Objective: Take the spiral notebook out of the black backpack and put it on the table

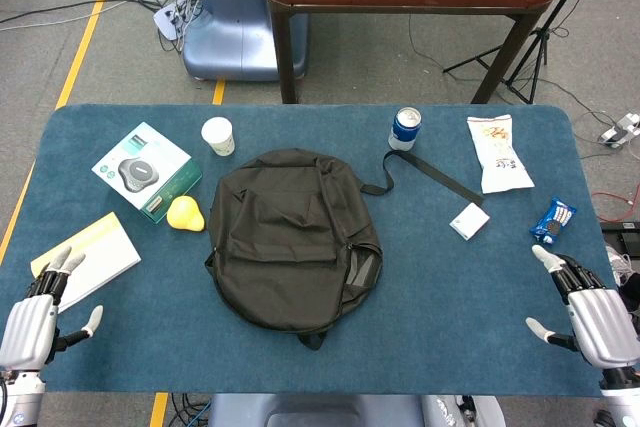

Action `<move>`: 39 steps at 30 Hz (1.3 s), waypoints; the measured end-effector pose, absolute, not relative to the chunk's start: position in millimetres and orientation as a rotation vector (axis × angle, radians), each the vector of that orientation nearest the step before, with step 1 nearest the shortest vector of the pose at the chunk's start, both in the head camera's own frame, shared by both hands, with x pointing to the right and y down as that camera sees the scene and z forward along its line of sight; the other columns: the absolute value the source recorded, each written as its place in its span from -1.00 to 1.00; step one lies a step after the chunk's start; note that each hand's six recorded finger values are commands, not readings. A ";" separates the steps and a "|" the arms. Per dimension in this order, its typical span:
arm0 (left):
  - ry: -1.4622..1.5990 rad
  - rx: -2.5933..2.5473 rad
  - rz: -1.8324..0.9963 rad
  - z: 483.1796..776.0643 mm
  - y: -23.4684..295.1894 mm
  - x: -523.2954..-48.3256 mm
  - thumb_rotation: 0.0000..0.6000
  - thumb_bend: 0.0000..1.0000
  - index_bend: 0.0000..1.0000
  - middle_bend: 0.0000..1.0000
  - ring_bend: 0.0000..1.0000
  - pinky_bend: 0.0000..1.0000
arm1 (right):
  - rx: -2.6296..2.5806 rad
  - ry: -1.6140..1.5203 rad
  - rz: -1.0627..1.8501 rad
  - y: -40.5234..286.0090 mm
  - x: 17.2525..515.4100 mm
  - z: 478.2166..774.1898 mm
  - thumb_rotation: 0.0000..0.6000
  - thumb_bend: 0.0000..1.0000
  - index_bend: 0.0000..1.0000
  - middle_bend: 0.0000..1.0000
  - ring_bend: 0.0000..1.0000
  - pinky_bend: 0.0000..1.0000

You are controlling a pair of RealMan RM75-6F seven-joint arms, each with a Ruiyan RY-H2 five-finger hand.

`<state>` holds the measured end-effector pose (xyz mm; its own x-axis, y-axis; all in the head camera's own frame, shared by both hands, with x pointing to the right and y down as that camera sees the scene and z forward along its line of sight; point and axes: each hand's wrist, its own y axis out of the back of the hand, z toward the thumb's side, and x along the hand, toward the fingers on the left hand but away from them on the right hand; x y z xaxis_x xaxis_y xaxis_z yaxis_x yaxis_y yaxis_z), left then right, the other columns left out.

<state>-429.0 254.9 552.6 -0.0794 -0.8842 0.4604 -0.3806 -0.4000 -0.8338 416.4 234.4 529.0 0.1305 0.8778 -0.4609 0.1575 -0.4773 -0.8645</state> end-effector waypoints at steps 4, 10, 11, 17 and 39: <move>1.354 -1.755 -1.492 553.9 254.3 -429.1 1.00 -0.41 -0.74 -0.96 -0.88 -0.77 | -1.751 -1.009 1.388 233.4 416.1 527.7 1.00 -0.76 -0.81 -0.63 -0.74 -0.44; 1.310 -1.780 -1.484 557.8 250.3 -426.5 1.00 -0.41 -0.72 -0.96 -0.88 -0.78 | -1.698 -1.057 1.355 220.9 421.3 514.3 1.00 -0.76 -0.81 -0.63 -0.74 -0.44; 1.298 -1.789 -1.481 559.0 249.5 -425.5 1.00 -0.41 -0.71 -0.96 -0.88 -0.78 | -1.690 -1.062 1.355 218.7 422.9 512.0 1.00 -0.76 -0.81 -0.63 -0.74 -0.44; 1.174 -1.902 -1.436 573.7 241.6 -411.6 1.00 -0.41 -0.70 -0.96 -0.88 -0.81 | -1.630 -1.081 1.348 204.2 428.4 496.2 1.00 -0.76 -0.81 -0.63 -0.74 -0.44; 0.596 -2.110 -1.067 658.8 206.9 -318.9 1.00 -0.41 -0.72 -0.96 -0.92 -0.85 | -1.601 -1.098 1.380 205.4 432.5 487.4 1.00 -0.76 -0.81 -0.63 -0.74 -0.44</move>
<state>-318.9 206.9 658.8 0.5574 -0.6557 0.5092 -0.0902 -0.6576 -0.7480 432.5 205.4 487.4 0.0540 0.9337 -0.3540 0.1355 -0.3581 -0.9238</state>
